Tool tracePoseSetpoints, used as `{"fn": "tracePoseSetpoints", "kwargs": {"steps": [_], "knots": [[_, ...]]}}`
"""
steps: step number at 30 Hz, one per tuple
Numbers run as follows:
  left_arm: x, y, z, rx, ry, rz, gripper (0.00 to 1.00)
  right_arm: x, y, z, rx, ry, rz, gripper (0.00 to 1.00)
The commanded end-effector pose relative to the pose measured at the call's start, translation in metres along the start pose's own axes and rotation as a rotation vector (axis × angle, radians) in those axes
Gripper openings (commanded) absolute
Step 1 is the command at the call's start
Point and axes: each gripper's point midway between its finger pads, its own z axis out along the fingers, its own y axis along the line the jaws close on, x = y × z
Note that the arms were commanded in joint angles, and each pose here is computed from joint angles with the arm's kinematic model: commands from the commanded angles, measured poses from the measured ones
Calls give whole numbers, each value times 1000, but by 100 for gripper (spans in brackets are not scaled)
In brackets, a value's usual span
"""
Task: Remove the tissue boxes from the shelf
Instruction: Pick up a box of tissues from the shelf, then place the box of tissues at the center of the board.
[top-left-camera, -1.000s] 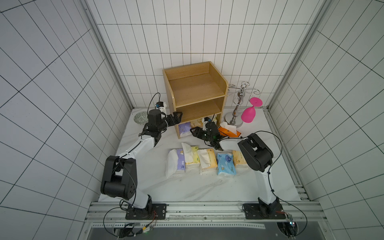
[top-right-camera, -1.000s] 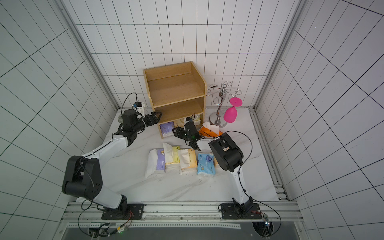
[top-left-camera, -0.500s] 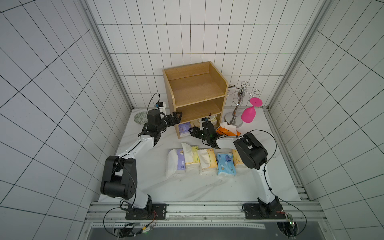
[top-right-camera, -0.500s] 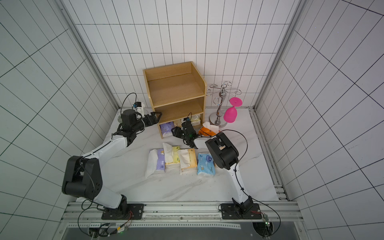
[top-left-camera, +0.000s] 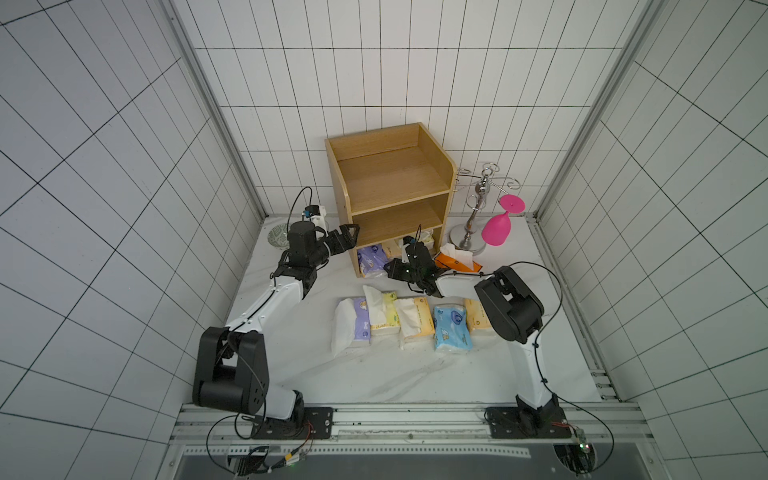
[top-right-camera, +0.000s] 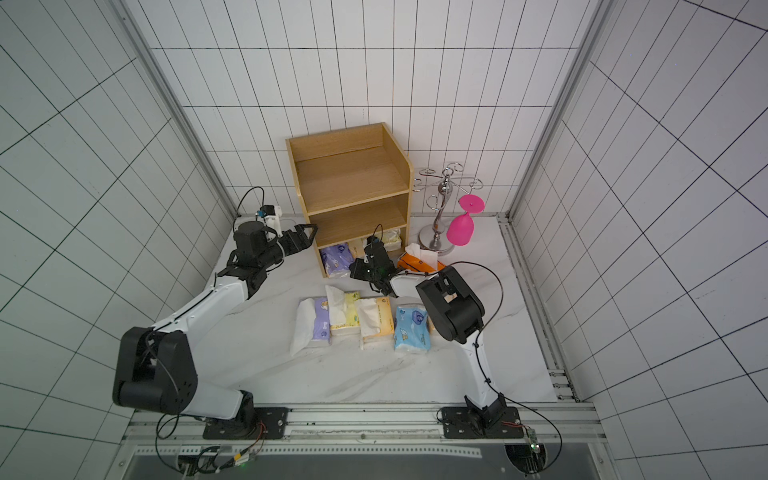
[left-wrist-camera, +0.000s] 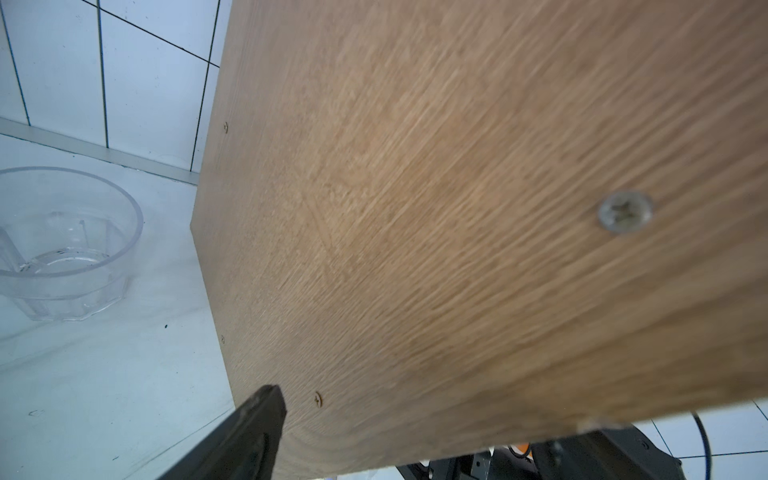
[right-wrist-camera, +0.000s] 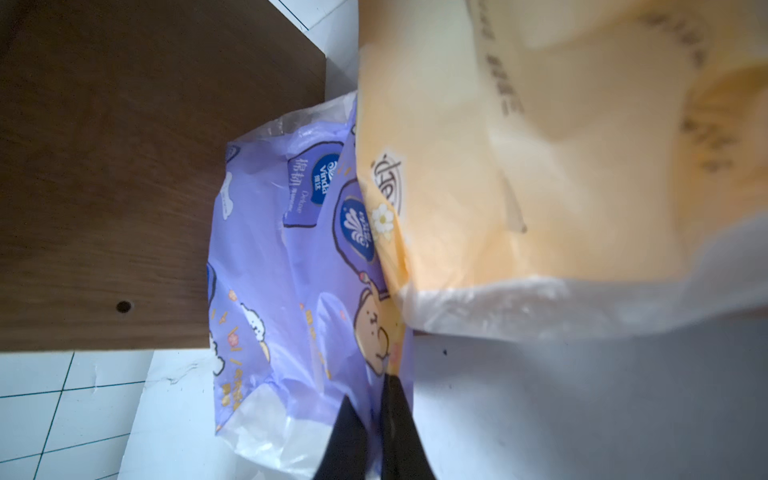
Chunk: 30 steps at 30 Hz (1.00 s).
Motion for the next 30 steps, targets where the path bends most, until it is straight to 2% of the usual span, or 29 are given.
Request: {"fn": "tracePoseSetpoints", "kwargs": {"steps": [1,14,20,30], "knots": [[-9,0,-11,-30,-26,-3,95,-14,38,-32,-64,-5,-117,0],[-10,-20,-33,-31,-42,5,93,-1,30,-102,57,59,-181,0],[-5,-25,-44,-79,-53,26,94,16,29,-139,66,80,-173,0],[7,-30,-77,-142,-90,33,97,52,36,-222,45,57,-125,0]]}}
